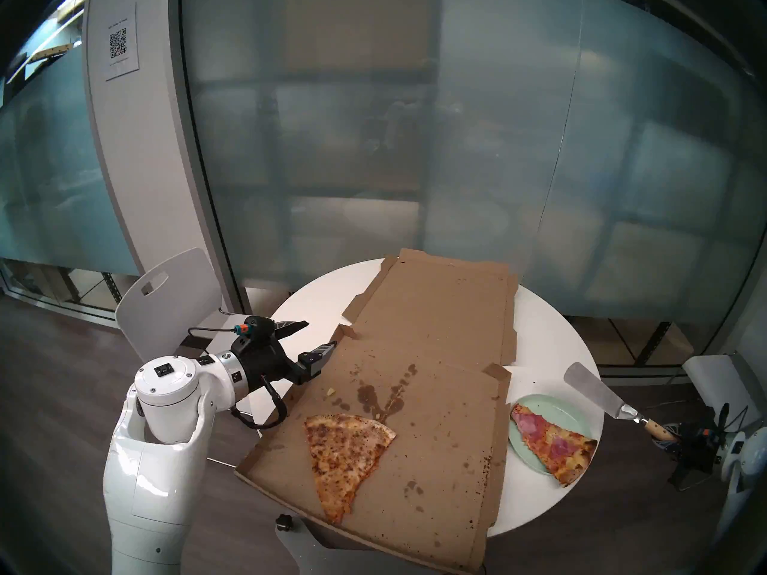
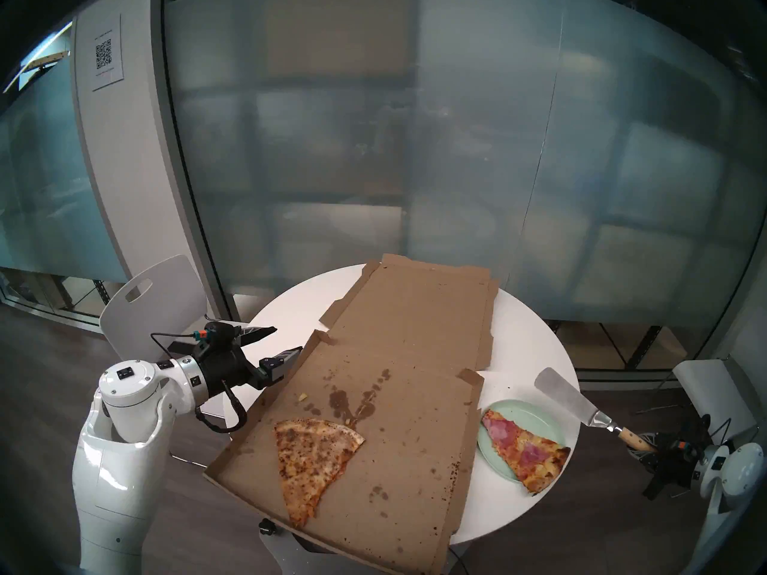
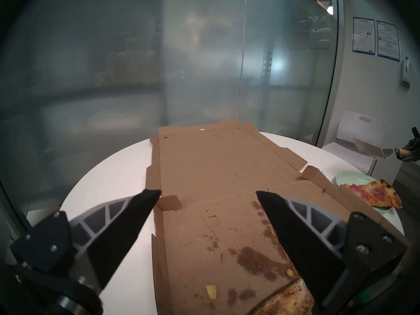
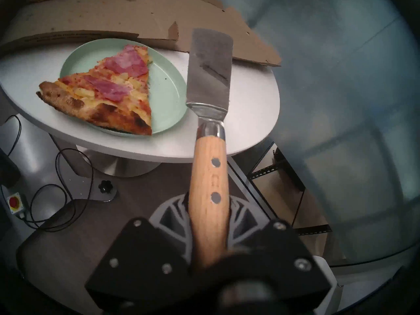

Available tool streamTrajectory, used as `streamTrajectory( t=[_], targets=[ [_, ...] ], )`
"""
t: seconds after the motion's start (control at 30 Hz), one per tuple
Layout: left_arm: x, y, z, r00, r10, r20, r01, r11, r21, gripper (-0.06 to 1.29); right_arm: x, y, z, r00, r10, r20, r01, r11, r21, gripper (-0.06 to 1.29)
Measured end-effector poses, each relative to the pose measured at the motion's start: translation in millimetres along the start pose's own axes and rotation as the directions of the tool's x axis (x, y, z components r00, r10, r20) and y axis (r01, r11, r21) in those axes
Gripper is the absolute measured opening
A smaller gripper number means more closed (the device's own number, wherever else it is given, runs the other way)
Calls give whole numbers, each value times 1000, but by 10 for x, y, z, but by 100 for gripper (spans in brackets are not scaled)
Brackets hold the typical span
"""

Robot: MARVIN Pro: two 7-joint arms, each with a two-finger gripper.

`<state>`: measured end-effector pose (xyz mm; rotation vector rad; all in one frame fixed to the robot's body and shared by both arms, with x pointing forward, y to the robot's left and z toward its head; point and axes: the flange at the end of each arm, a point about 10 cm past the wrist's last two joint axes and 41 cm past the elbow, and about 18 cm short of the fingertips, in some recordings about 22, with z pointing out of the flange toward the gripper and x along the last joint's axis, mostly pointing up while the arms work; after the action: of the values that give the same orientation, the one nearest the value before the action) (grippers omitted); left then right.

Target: Put pizza slice onto the plate

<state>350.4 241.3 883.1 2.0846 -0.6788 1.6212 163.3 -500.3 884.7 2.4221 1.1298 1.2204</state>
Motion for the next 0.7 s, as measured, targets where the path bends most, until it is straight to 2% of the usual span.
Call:
streamTrajectory(
  t=[0.13, 0.2, 0.43, 0.7],
  targets=[
    [7, -4, 5, 1000, 1, -2, -1, 1000, 1, 120, 120, -51, -16, 996, 79, -45, -76, 994, 79, 18],
    [9, -5, 6, 1000, 1, -2, -1, 1000, 2, 120, 151, -61, -23, 994, 98, -49, -92, 991, 101, 18],
    [18, -5, 6, 1000, 2, -4, -2, 1000, 3, 120, 204, -64, -38, 990, 130, -50, -122, 983, 140, 18],
    [30, 0, 1, 1000, 4, -6, -4, 1000, 3, 120, 210, -59, -49, 989, 137, -49, -128, 980, 151, 18]
  ],
)
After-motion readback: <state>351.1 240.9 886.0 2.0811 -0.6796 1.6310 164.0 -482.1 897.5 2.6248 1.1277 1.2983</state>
